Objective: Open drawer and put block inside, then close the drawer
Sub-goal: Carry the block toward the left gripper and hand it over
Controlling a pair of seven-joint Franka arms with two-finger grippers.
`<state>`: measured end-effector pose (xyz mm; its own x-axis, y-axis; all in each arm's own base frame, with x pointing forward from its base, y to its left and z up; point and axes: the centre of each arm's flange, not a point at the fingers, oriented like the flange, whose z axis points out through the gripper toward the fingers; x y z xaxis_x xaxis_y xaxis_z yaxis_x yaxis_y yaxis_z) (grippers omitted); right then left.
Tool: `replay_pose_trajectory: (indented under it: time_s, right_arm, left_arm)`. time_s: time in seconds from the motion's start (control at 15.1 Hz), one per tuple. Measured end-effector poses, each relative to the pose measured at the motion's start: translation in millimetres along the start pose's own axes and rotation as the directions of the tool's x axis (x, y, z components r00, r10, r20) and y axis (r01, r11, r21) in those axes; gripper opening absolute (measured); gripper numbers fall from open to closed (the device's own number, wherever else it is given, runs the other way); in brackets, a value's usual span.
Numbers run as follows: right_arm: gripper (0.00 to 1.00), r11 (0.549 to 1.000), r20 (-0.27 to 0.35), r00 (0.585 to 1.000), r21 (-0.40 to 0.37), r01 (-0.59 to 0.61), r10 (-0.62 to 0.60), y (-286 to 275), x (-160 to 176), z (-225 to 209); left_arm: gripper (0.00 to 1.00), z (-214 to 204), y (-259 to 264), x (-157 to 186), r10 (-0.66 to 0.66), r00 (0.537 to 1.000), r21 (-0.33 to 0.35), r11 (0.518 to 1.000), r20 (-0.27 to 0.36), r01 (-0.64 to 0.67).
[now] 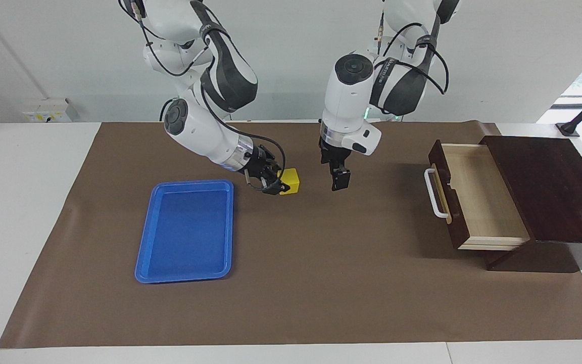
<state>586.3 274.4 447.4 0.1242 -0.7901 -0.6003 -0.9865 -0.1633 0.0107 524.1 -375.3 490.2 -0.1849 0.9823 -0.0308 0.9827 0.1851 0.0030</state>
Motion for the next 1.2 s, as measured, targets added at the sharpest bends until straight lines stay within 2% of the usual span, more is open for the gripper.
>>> replay_pose_trajectory:
  time_s: [0.27,0.6,0.8,1.06,1.2]
  right_arm:
    - [0.55,1.000,-0.002,1.000,0.015,-0.020,0.020,4.3,-23.4,13.9]
    - [0.55,1.000,-0.002,1.000,0.017,-0.023,0.023,3.7,-22.2,12.8]
    - [0.55,1.000,-0.001,1.000,0.015,-0.020,0.020,4.5,-24.8,14.1]
    - [0.55,1.000,0.000,1.000,0.014,-0.017,0.017,4.9,-26.3,14.8]
    - [0.55,1.000,0.000,1.000,0.014,-0.017,0.017,4.8,-26.5,14.6]
  left_arm:
    - [1.00,4.1,-5.9,-7.1,-0.009,1.000,-0.009,1.000,0.012,0.009]
    - [1.00,1.1,-11.6,-17.8,0.009,0.999,-0.034,0.999,0.044,-0.008]
    - [1.00,7.4,-29.1,-32.6,0.045,0.998,-0.035,0.998,0.047,-0.043]
    - [1.00,11.7,-31.8,-33.6,0.049,0.998,-0.031,0.998,0.043,-0.048]
    - [0.96,12.6,-30.5,-32.4,0.046,0.998,-0.031,0.998,0.042,-0.045]
